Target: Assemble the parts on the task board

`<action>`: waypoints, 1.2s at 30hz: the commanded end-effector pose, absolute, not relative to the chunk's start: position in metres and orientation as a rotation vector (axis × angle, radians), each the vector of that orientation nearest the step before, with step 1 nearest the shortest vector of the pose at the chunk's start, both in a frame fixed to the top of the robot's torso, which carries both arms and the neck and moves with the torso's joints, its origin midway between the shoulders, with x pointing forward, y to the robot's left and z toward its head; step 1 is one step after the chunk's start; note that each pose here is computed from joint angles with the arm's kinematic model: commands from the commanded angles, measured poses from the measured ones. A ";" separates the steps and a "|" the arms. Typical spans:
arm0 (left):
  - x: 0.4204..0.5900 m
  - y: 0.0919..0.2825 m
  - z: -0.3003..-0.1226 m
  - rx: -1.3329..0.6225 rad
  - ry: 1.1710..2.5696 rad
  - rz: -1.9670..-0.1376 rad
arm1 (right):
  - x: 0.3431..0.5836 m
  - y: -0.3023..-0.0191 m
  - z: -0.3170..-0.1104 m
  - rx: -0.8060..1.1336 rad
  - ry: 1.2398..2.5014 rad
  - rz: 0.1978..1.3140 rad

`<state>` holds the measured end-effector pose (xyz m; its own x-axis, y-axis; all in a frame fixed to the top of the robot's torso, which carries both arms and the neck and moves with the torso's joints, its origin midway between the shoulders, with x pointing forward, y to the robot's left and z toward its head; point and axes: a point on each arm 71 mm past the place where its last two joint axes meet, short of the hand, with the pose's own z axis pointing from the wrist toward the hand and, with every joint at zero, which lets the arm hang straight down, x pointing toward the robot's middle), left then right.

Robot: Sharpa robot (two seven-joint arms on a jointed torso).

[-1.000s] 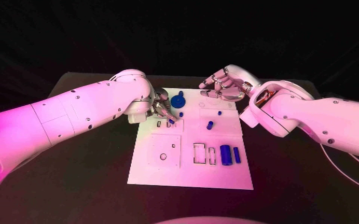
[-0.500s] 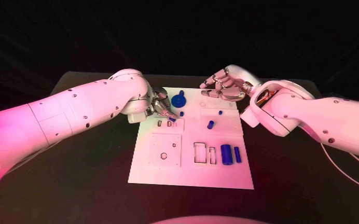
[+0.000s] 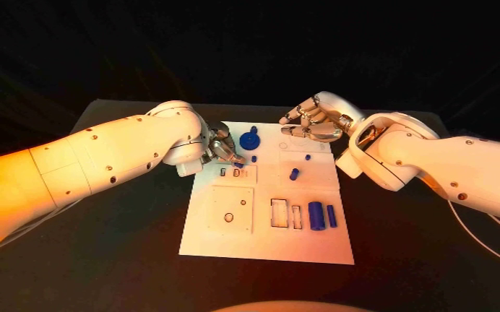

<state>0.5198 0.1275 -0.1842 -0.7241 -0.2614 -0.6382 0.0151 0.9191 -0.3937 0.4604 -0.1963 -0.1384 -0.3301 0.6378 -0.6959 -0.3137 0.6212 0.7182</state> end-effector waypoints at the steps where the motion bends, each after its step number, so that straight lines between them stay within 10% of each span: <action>1: 0.518 0.127 -0.186 -0.158 2.327 -0.468 | 0.460 -0.195 -0.140 0.261 1.659 0.988; 36: 0.505 0.137 -0.202 -0.042 2.311 -0.371 | 0.460 -0.192 -0.140 0.256 1.651 0.996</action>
